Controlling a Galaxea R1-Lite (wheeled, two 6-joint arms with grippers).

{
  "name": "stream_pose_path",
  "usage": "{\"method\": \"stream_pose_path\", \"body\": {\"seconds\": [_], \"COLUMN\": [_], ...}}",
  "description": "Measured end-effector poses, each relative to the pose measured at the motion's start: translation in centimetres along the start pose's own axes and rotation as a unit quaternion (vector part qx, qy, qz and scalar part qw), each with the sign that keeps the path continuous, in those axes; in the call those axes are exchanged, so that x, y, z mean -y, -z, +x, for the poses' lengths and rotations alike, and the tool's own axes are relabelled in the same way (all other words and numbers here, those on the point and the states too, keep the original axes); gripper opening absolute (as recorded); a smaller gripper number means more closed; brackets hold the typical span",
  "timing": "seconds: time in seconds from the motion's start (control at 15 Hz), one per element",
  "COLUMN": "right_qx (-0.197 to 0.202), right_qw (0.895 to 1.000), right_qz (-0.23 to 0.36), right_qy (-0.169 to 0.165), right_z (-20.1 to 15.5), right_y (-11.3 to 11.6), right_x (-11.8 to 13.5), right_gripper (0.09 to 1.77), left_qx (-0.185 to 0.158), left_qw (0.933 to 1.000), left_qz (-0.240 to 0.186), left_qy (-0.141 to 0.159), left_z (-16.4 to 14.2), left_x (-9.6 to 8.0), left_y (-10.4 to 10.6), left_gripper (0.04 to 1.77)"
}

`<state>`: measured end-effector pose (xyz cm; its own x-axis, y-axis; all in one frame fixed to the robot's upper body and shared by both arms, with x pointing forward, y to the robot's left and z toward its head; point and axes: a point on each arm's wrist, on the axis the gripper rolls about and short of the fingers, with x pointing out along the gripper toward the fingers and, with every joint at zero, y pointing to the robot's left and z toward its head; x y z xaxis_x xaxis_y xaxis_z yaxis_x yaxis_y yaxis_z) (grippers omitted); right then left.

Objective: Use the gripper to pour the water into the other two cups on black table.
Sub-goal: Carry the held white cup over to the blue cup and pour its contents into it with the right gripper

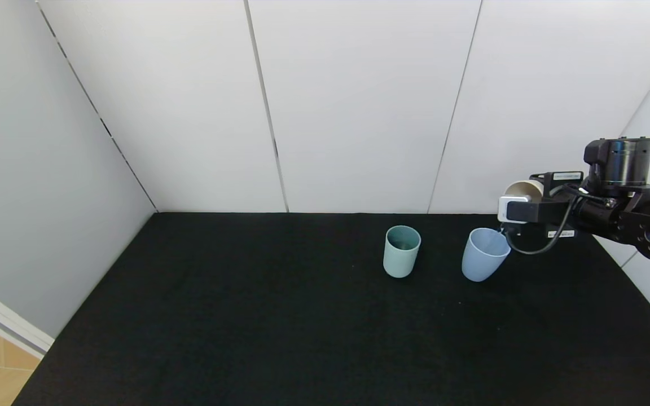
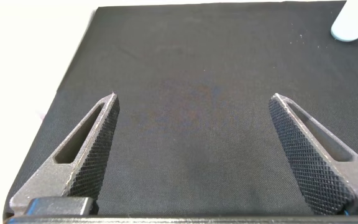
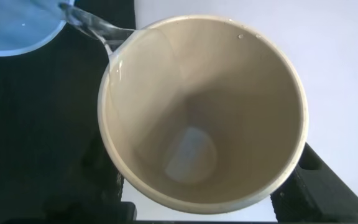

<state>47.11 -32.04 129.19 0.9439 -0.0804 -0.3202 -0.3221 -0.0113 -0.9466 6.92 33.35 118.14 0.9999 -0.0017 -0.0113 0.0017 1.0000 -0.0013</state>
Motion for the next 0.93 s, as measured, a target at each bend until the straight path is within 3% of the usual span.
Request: {"method": "stream_pose_path", "body": {"seconds": [0.4,0.73,0.93], "right_qx": [0.003,0.009,0.010], "right_qw": [1.000,0.995,0.985], "right_qz": [0.006,0.090,0.163], "right_qy": [-0.010,-0.036,-0.051], "right_z": [0.0,-0.4,-1.0], "right_y": [-0.1,-0.2,-0.5], "right_x": [-0.4,-1.1,-1.0], "right_gripper": [1.28,1.28,1.28], "left_qx": [0.000,0.000,0.000], "left_qw": [1.0000,1.0000,1.0000], "left_qz": [0.000,0.000,0.000], "left_qy": [0.000,0.000,0.000], "left_z": [0.0,0.0,0.0], "left_x": [0.0,0.0,0.0], "left_y": [0.0,0.0,0.0], "left_gripper": [1.72,1.72,1.72]}}
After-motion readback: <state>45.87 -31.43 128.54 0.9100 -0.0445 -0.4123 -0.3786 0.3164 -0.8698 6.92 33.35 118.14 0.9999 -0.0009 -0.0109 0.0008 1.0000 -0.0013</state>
